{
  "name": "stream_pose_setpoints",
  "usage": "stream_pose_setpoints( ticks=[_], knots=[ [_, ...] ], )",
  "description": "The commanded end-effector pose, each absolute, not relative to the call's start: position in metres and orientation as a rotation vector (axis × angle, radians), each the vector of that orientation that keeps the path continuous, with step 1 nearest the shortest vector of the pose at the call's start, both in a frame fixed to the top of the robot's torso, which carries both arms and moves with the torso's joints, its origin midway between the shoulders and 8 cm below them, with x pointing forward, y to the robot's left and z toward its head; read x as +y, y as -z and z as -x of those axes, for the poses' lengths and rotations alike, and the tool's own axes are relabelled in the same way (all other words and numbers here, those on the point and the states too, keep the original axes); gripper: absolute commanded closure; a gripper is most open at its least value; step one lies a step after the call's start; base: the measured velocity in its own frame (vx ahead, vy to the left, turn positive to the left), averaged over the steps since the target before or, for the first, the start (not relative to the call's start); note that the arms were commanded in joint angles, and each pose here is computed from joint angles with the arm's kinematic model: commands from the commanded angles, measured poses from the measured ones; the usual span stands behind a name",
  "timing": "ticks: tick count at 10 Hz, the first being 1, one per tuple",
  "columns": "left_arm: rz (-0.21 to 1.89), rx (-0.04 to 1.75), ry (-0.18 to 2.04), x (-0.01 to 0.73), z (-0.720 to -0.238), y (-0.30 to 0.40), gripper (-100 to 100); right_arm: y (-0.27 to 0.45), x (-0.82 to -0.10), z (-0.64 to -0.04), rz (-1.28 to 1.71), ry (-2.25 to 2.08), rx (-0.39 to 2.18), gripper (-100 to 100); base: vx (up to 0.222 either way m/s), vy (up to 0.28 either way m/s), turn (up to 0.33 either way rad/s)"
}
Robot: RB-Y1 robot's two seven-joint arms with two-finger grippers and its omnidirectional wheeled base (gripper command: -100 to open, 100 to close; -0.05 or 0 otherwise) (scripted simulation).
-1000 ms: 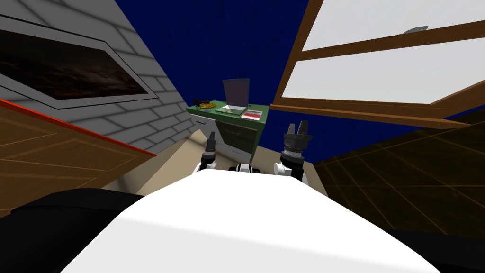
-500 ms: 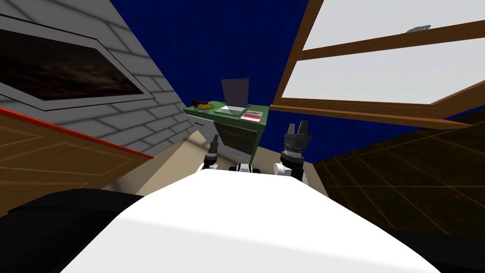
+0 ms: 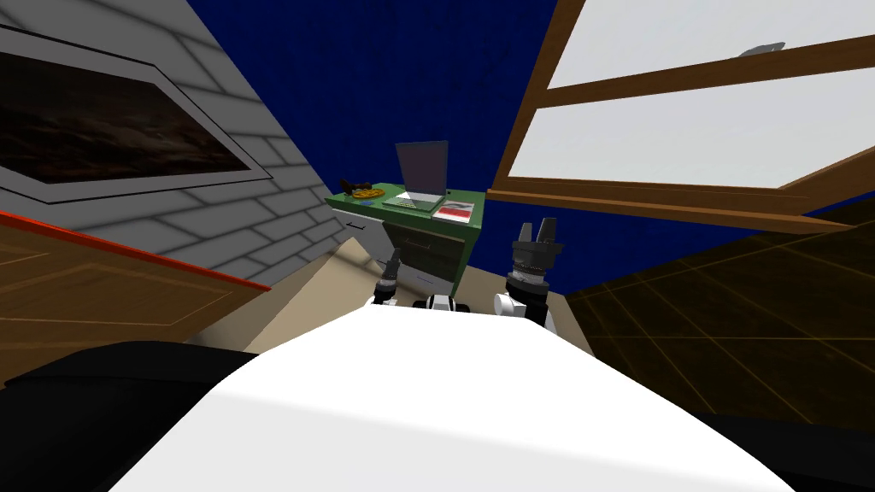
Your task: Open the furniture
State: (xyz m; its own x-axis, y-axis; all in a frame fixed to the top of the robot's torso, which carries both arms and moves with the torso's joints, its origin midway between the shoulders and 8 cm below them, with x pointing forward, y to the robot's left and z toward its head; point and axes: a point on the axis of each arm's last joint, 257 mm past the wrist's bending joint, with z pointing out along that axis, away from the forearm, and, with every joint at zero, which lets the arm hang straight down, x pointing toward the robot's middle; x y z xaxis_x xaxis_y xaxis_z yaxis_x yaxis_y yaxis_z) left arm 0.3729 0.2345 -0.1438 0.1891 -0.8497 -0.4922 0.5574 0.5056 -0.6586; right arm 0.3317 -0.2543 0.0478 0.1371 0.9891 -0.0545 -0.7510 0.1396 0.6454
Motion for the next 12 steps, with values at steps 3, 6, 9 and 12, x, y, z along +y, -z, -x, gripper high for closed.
stream_pose_setpoints(
  ticks=[3,6,9,12],
  knots=[
    [0.346,0.982,1.018,0.222,-0.371,0.17,-100,-0.048,-0.254,-0.332,-0.538,-1.35,0.543,0,0.042,0.015,-0.022],
    [0.324,1.012,1.019,0.21,-0.369,0.191,-100,-0.048,-0.254,-0.332,-0.538,-1.35,0.543,0,0.055,0.013,-0.037],
    [0.319,1.035,1.024,0.198,-0.365,0.209,-100,-0.048,-0.254,-0.332,-0.538,-1.35,0.543,0,0.059,0.016,-0.031],
    [0.336,1.033,1.039,0.183,-0.363,0.221,-100,-0.048,-0.254,-0.332,-0.538,-1.35,0.543,0,0.04,0.017,-0.023]
  ],
)
